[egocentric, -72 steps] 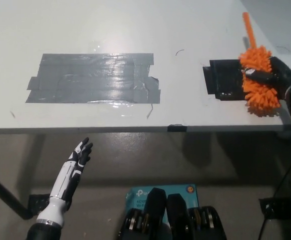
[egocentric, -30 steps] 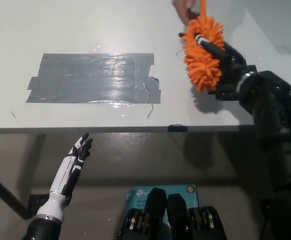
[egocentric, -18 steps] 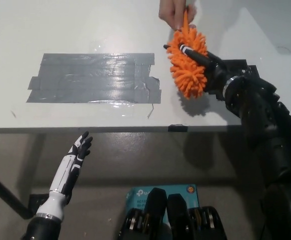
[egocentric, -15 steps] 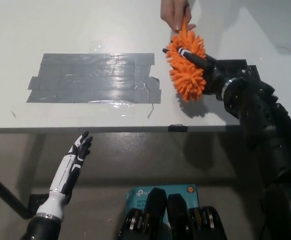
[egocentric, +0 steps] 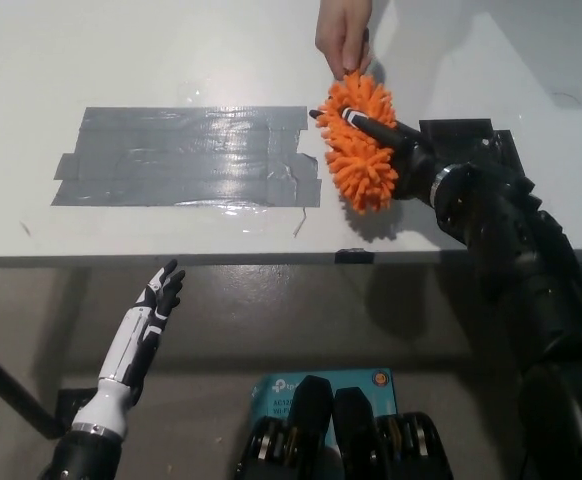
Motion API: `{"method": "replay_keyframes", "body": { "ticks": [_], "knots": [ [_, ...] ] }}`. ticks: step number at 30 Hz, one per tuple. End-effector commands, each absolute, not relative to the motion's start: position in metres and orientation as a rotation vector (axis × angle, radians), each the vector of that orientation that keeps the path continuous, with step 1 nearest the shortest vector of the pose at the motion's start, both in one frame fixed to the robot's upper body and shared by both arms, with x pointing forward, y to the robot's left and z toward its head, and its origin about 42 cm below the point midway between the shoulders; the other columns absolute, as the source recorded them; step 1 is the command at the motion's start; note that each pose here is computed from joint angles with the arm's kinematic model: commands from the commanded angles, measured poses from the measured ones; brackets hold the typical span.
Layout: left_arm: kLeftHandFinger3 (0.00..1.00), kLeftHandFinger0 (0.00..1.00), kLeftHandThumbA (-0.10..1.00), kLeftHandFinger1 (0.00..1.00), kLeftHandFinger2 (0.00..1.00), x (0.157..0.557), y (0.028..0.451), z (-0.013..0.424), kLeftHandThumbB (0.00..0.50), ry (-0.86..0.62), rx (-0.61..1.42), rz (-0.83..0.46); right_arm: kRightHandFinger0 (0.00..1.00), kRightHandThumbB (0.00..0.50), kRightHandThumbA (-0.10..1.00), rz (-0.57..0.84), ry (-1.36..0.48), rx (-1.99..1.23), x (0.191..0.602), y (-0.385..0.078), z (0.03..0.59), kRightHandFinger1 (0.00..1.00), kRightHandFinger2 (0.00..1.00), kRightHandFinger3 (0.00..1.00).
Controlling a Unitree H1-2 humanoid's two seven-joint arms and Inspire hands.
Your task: An orange duster is kept infront of the robot in the middle of the table and the robot extends its right arm to grab the duster, picks it up and hands it to a person
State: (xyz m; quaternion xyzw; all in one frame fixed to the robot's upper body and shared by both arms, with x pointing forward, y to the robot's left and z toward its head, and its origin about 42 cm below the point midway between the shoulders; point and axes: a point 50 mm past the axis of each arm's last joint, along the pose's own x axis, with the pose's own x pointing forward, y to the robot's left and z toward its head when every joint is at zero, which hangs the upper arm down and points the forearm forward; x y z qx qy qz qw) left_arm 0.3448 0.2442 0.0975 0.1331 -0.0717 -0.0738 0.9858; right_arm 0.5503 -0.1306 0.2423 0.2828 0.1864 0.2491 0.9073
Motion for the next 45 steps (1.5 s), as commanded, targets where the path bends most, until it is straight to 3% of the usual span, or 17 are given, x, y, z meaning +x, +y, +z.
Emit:
{"method": "replay_keyframes", "body": {
  "ticks": [1,4,5,7,8,20,23,24,26,28,29,32,33,39,41,43,45],
  "knots": [
    [1.0,1.0,0.98,1.0,1.0,0.351,0.249,0.116,0.206,-0.217,0.293,-0.15,1.0,0.466,0.47,0.666,0.262,0.61,0.554,-0.123,0.281,1.0,1.0,1.0],
    [1.0,1.0,0.99,1.0,1.0,0.352,0.249,0.117,0.211,-0.218,0.299,-0.15,1.0,0.496,0.52,0.68,0.251,0.618,0.553,-0.126,0.281,1.0,1.0,1.0],
    [1.0,1.0,0.99,1.0,1.0,0.352,0.25,0.117,0.212,-0.215,0.298,-0.15,1.0,0.499,0.63,0.696,0.226,0.617,0.552,-0.128,0.282,1.0,1.0,1.0],
    [1.0,1.0,0.99,1.0,1.0,0.353,0.25,0.117,0.212,-0.214,0.298,-0.149,1.0,0.5,0.64,0.704,0.211,0.612,0.552,-0.13,0.283,1.0,1.0,1.0],
    [1.0,1.0,0.99,1.0,1.0,0.353,0.25,0.118,0.21,-0.213,0.3,-0.148,1.0,0.5,0.7,0.709,0.195,0.598,0.552,-0.132,0.285,1.0,1.0,1.0],
    [1.0,1.0,0.99,1.0,1.0,0.355,0.247,0.117,0.206,-0.217,0.308,-0.153,1.0,0.487,0.83,0.704,0.03,0.525,0.534,-0.171,0.308,1.0,1.0,1.0],
    [1.0,1.0,0.98,1.0,1.0,0.356,0.249,0.119,0.206,-0.221,0.305,-0.155,1.0,0.476,0.93,0.629,-0.109,0.393,0.504,-0.199,0.327,1.0,1.0,1.0],
    [1.0,1.0,0.98,1.0,1.0,0.357,0.248,0.119,0.209,-0.221,0.3,-0.157,1.0,0.429,0.97,0.579,-0.182,0.317,0.484,-0.21,0.336,1.0,1.0,1.0],
    [1.0,1.0,0.98,1.0,1.0,0.356,0.248,0.119,0.21,-0.221,0.296,-0.16,1.0,0.41,1.0,0.531,-0.259,0.229,0.461,-0.222,0.346,1.0,1.0,1.0],
    [1.0,1.0,0.98,1.0,1.0,0.355,0.248,0.117,0.215,-0.216,0.295,-0.159,1.0,0.406,1.0,0.494,-0.312,0.159,0.443,-0.228,0.351,1.0,1.0,1.0],
    [1.0,0.99,0.99,1.0,1.0,0.353,0.249,0.115,0.209,-0.212,0.294,-0.157,1.0,0.381,1.0,0.46,-0.369,0.121,0.422,-0.234,0.355,1.0,1.0,1.0],
    [1.0,0.98,1.0,1.0,1.0,0.347,0.249,0.108,0.208,-0.198,0.286,-0.153,1.0,0.403,1.0,0.39,-0.488,0.022,0.369,-0.244,0.359,1.0,1.0,1.0],
    [1.0,0.99,0.99,1.0,1.0,0.346,0.249,0.107,0.188,-0.194,0.282,-0.154,1.0,0.383,1.0,0.383,-0.53,-0.03,0.35,-0.246,0.358,1.0,1.0,1.0],
    [1.0,0.99,0.98,1.0,1.0,0.334,0.248,0.096,0.176,-0.173,0.272,-0.16,1.0,0.333,1.0,0.392,-0.631,-0.14,0.291,-0.251,0.339,1.0,1.0,1.0],
    [1.0,0.99,0.94,1.0,1.0,0.33,0.248,0.093,0.167,-0.168,0.254,-0.16,1.0,0.371,1.0,0.361,-0.647,-0.176,0.274,-0.252,0.327,1.0,1.0,1.0],
    [1.0,0.98,0.93,1.0,1.0,0.326,0.249,0.09,0.163,-0.159,0.25,-0.155,1.0,0.364,1.0,0.338,-0.643,-0.179,0.269,-0.251,0.309,1.0,1.0,1.0],
    [1.0,1.0,0.92,1.0,1.0,0.321,0.249,0.087,0.173,-0.146,0.24,-0.155,1.0,0.314,1.0,0.314,-0.621,-0.165,0.27,-0.251,0.289,1.0,1.0,1.0]
  ]
}}
